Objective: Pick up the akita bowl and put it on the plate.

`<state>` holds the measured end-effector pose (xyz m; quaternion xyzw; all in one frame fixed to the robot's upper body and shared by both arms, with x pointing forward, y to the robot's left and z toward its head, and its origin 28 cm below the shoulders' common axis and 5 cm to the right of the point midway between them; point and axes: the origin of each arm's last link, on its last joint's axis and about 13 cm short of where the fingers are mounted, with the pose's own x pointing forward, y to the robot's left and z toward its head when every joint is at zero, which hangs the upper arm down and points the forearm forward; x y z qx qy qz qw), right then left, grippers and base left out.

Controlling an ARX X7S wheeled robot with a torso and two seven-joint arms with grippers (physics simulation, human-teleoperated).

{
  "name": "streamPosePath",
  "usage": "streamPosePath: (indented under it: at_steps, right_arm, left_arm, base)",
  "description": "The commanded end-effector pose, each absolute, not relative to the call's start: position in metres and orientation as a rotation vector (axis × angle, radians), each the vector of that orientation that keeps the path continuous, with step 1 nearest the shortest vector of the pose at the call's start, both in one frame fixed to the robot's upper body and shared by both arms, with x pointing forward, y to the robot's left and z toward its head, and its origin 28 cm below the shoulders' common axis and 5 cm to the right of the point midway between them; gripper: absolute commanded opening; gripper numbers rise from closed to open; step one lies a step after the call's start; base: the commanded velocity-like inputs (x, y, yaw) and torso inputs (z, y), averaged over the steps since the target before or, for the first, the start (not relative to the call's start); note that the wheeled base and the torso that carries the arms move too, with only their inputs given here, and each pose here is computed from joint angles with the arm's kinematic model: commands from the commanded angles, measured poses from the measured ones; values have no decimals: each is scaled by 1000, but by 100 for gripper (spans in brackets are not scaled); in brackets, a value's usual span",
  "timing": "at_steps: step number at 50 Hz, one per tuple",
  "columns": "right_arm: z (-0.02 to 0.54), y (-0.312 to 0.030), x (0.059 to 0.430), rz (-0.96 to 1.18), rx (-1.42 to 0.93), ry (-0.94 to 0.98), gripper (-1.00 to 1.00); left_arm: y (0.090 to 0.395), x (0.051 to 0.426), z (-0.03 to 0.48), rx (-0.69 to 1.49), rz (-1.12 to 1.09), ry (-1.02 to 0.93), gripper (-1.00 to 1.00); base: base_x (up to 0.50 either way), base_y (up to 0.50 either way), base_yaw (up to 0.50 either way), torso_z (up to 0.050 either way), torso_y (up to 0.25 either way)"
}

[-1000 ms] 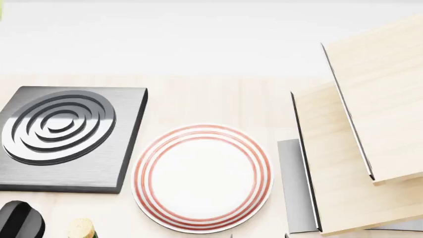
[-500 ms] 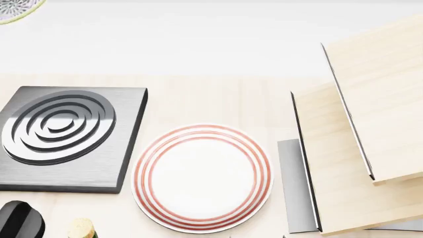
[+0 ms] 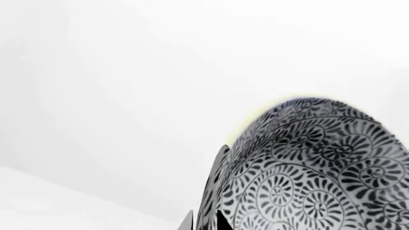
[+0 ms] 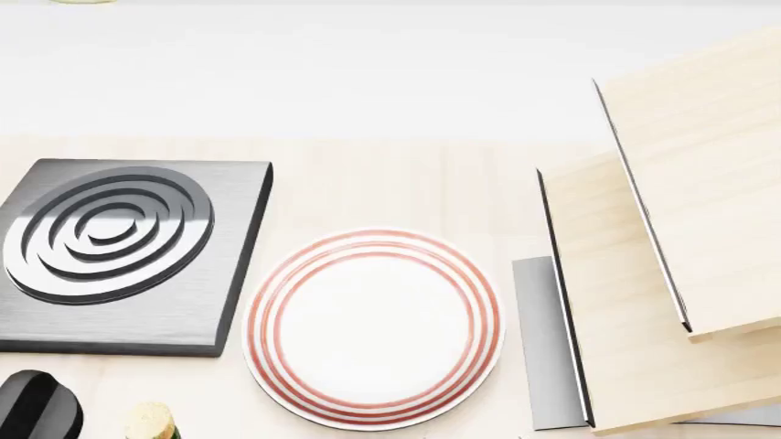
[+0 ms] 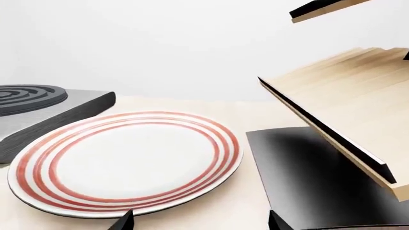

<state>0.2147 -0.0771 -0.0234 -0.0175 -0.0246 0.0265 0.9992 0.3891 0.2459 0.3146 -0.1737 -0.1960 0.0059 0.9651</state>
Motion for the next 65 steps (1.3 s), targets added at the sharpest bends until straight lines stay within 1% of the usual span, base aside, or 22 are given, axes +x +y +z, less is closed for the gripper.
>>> streamPosePath:
  at_steps: [1,5,16,24,33,38,54,65]
  right_arm:
    - [-26,-75,214,60,-36,-43,100]
    - [-27,-75,214,66,-37,-40,100]
    - [-31,-73,213,75,-43,-30,100]
    - [-34,-71,214,80,-44,-22,100]
    - [-36,-71,215,85,-44,-16,100]
    - [-36,-71,214,85,-42,-16,100]
    - [-36,-70,214,86,-45,-13,100]
    - [-40,-69,214,91,-47,-5,100]
  left_arm:
    - [224,402,318,-503,-74,-284,-100]
    - [216,403,315,-614,-102,-222,-100]
    - [206,402,309,-728,-160,-86,-100]
    - [204,405,303,-791,-146,-10,-100]
    - [196,410,297,-740,-138,32,-100]
    - [192,413,290,-709,-126,93,-100]
    - [186,416,280,-646,-120,156,-100]
    - [179,419,261,-598,-121,243,-100]
  base:
    - [0,0,0,0,0]
    - [0,0,0,0,0]
    - [0,0,0,0,1]
    - [0,0,0,0,0]
    - [0,0,0,0,1]
    - [0,0,0,0,0]
    - [0,0,0,0,1]
    - [0,0,0,0,0]
